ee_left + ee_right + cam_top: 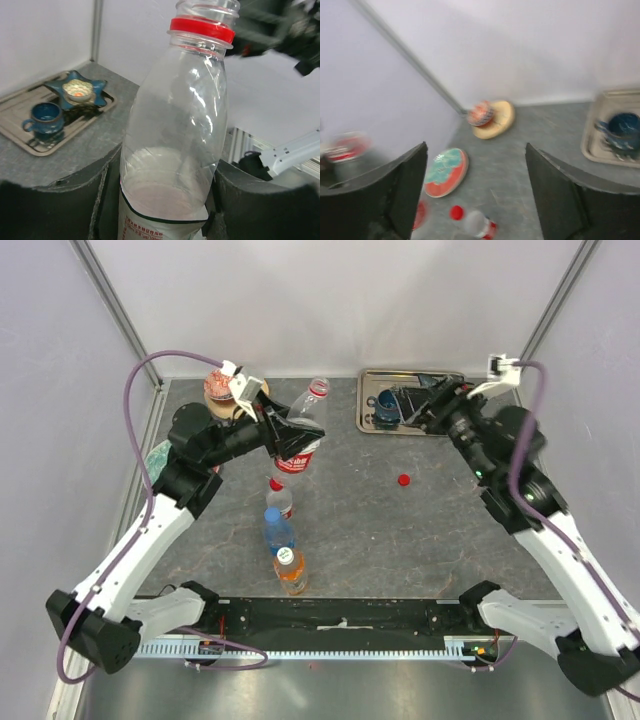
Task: Unscrew the bottle caps
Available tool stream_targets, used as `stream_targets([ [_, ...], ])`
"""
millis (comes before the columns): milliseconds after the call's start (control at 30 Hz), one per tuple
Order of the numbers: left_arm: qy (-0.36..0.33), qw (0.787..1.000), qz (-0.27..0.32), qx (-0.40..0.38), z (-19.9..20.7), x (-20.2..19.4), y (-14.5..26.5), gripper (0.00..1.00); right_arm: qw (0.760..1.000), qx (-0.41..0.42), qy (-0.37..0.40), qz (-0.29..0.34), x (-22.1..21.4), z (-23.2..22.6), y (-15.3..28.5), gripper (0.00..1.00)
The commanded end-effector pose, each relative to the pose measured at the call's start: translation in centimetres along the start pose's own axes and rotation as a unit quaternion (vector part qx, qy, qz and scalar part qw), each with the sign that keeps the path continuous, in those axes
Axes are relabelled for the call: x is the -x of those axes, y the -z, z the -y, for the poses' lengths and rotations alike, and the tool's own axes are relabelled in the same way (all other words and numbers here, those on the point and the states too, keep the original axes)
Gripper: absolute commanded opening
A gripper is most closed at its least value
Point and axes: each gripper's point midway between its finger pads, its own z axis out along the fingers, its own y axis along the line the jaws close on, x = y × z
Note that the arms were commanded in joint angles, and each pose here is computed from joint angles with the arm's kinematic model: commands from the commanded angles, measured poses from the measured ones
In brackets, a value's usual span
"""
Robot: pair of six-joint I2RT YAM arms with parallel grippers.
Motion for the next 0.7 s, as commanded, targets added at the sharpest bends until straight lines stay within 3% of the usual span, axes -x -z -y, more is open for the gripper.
stream_targets([
  [0, 0.025, 0.996, -0.023, -0.087, 2.6, 0.5, -1.5, 0.57, 0.988, 0.152, 0.006, -0.034, 0.6, -6.7, 2.7, 0.95],
  [233, 0.041, 0.979, -0.098, -0.171, 6.1, -2.4, -4.9, 0.57, 0.979, 0.196, 0.022, -0.051, 1.2, -9.0, 4.2, 0.98],
  [533, 0.023, 0.980, -0.100, -0.171, 7.1, -2.9, -6.3, 0.58, 0.976, 0.206, 0.038, -0.063, 0.3, -9.1, 4.1, 0.98],
  [667, 0.021, 0.981, -0.098, -0.167, 7.0, -2.8, -6.4, 0.58, 0.974, 0.212, 0.038, -0.073, -0.3, -9.2, 4.2, 0.85],
])
